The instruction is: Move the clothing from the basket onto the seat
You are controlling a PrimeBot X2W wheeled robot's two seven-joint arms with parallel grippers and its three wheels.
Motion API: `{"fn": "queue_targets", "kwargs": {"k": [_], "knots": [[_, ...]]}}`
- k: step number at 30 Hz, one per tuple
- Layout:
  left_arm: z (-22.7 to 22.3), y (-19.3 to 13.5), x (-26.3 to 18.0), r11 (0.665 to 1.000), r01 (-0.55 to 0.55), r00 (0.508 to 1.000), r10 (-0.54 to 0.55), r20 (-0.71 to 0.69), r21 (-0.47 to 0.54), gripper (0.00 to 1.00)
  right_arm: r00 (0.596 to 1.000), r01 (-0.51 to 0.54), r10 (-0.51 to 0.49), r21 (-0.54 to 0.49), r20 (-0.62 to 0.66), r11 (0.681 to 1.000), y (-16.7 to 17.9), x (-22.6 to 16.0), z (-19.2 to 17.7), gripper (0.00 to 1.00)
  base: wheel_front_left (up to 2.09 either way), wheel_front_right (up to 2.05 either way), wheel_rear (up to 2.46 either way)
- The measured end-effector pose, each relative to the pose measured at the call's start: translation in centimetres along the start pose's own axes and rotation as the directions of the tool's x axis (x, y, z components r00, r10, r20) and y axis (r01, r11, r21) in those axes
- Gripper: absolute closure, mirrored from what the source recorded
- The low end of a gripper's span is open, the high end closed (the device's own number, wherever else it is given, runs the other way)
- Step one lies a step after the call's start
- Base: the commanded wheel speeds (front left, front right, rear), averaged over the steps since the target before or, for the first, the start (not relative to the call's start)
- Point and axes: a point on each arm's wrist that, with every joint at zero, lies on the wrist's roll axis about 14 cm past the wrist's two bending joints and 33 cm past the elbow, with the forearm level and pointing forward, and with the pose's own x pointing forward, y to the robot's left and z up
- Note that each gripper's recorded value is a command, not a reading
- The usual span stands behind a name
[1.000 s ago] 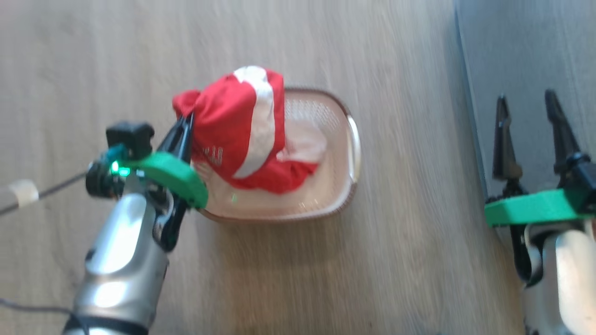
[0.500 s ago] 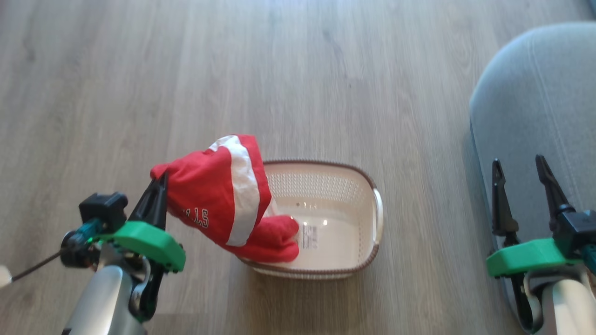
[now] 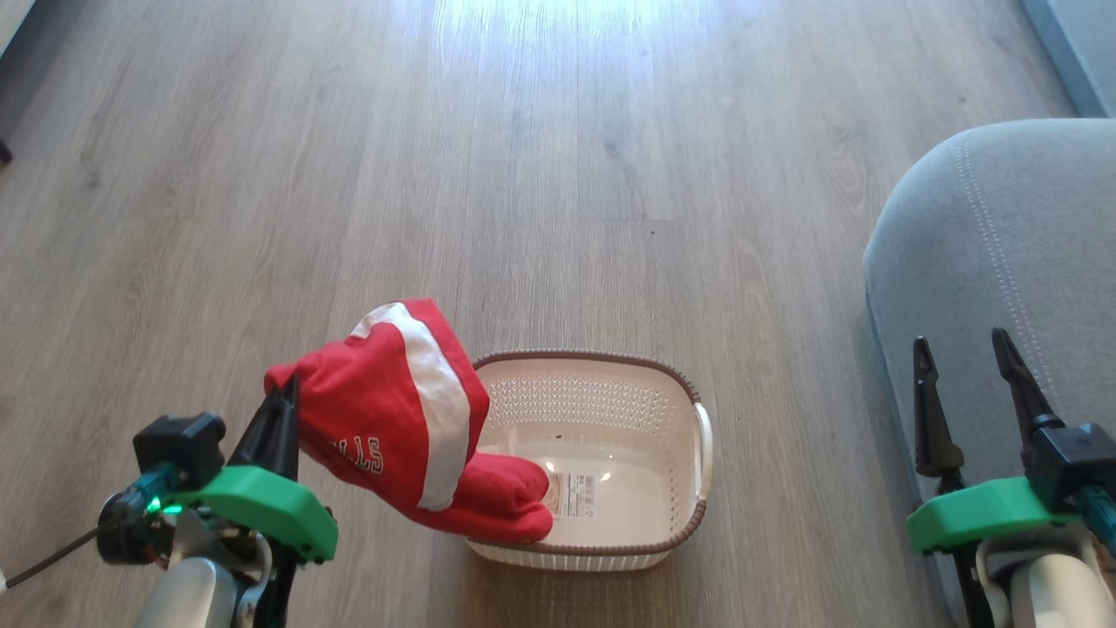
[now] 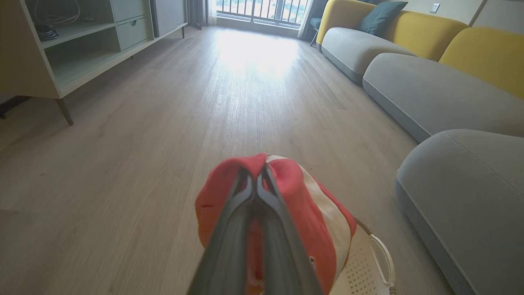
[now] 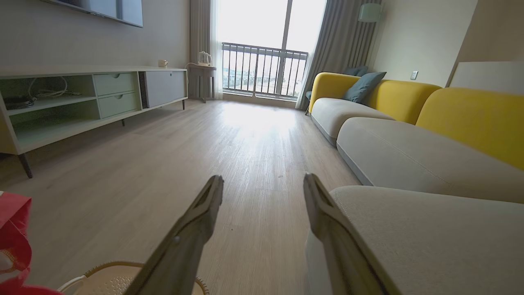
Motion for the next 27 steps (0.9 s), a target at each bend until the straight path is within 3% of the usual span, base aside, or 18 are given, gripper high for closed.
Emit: {"fn": "queue_targets", "kwargs": {"k": [27], "knots": [[0.7,-2.4,0.6,0.997,0.077,0.997,-0.077,-0.015,0.021,1.0,0.999,0.031,-0.031,-0.001,-0.024,1.0,-1.0,-1.3,-0.6,0.0,0.0,0.0,0.0]]}}
